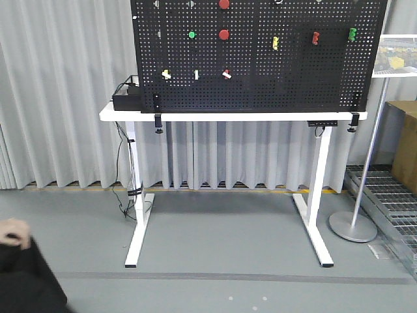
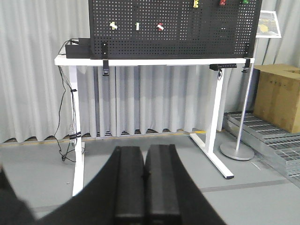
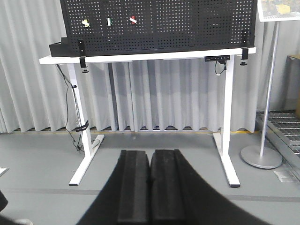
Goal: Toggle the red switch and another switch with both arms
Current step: 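Drive the base forward up to the black pegboard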
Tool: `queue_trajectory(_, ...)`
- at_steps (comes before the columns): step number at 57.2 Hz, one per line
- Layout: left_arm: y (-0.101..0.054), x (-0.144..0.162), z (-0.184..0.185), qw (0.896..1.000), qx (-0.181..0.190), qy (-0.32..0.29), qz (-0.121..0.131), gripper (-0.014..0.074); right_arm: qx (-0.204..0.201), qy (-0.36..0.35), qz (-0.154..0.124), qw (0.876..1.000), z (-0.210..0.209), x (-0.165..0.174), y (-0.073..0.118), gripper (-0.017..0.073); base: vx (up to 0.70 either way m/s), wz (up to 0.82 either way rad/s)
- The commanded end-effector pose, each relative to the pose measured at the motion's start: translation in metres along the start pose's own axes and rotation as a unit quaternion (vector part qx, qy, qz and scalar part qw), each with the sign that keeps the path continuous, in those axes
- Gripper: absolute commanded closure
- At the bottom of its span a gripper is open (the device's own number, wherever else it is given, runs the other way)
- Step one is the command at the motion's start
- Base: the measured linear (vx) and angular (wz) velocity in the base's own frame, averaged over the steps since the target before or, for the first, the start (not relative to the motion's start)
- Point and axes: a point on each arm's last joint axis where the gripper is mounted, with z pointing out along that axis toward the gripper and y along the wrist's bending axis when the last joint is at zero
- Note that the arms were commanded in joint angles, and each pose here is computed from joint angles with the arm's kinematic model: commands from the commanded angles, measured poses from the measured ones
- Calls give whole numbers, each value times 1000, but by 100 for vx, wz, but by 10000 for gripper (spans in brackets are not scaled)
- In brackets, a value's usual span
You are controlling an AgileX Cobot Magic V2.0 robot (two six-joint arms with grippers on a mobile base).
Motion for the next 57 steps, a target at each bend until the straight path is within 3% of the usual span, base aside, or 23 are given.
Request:
queue_trajectory(1, 0, -1, -1, 999, 2, -38, -6, 591, 1, -44, -6, 999, -1, -7, 0, 565, 0, 0)
queue_trajectory(57, 0, -1, -1, 999, 2, -38, -6, 591, 1, -44, -6, 999, -1, -7, 0, 565, 4, -1)
